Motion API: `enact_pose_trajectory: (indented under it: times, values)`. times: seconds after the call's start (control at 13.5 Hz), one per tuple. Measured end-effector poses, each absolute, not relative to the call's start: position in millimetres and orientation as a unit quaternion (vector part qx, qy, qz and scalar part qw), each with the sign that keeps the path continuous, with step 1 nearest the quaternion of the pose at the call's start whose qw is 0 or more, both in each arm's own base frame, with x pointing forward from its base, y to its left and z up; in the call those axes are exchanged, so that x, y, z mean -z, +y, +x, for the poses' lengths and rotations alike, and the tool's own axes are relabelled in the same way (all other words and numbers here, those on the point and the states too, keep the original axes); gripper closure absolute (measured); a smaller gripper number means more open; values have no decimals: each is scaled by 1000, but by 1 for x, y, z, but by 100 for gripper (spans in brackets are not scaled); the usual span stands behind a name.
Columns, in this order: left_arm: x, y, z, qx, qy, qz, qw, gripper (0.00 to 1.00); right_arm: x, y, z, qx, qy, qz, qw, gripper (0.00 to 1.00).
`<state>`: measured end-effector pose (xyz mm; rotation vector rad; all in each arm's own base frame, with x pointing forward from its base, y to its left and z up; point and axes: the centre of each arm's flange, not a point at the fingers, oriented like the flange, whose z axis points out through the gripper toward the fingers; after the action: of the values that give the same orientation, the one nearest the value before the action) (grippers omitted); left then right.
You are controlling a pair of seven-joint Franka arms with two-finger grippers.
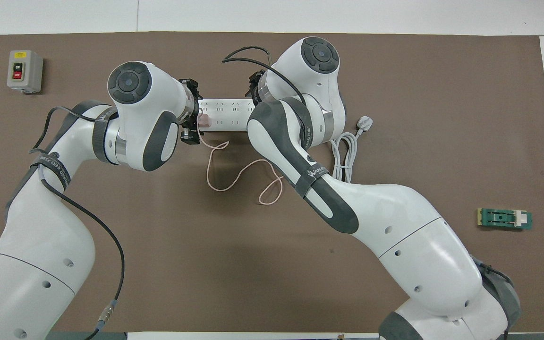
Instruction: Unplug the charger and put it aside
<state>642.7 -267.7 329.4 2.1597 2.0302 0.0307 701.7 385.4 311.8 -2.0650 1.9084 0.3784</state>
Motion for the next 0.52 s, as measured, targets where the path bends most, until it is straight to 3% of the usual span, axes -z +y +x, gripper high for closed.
enact_pose_trajectory:
  times: [0.52]
  values:
    - [-329,-267,643,-12,682,725,91,2,-295,384,704,-129,667,-718,154,1]
